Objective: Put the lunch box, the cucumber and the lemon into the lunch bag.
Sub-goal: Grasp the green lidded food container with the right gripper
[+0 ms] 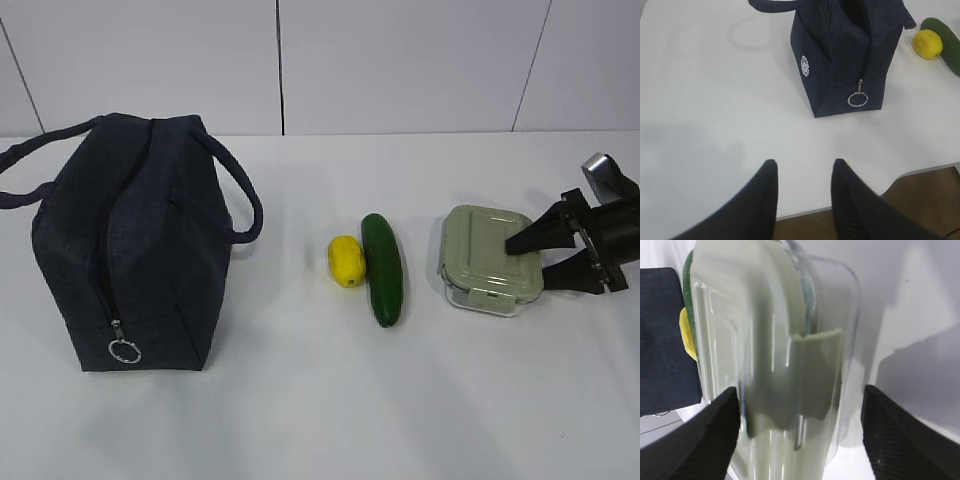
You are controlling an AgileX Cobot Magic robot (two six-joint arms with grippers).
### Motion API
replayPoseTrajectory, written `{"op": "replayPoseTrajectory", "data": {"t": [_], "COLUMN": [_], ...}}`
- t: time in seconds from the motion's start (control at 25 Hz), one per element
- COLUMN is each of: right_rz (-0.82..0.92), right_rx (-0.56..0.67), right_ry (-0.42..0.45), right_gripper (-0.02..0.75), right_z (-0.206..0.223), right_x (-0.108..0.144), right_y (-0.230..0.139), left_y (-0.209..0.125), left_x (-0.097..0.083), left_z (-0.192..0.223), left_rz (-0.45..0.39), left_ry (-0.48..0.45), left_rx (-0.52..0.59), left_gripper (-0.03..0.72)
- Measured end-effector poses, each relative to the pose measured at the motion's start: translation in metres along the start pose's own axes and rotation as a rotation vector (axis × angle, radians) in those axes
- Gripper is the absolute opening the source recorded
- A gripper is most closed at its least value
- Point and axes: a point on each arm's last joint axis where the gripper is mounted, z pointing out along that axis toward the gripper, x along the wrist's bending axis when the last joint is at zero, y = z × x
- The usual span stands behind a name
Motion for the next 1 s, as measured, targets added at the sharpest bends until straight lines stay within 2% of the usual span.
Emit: {"op": "replayPoseTrajectory", "data": {"t": [0.44,1.0], "right_rz": [0.001,0.008], "right_rx": [-0.001,-0.014], "right_ry": [0.001,0.013], "right_gripper": [0.518,0.516], "right_z": [0.0,0.0], "right_x": [0.0001,0.0012], "right_y": [0.0001,0.0013], "left_y": [0.0,0.0], "left_x": [0.0,0.0], "left_z": [0.0,0.0], "left_rz": [0.0,0.0], "left_ry": [0.0,0.0], "left_rx": [0.0,0.0], "left_gripper": [0.239,0.239]}}
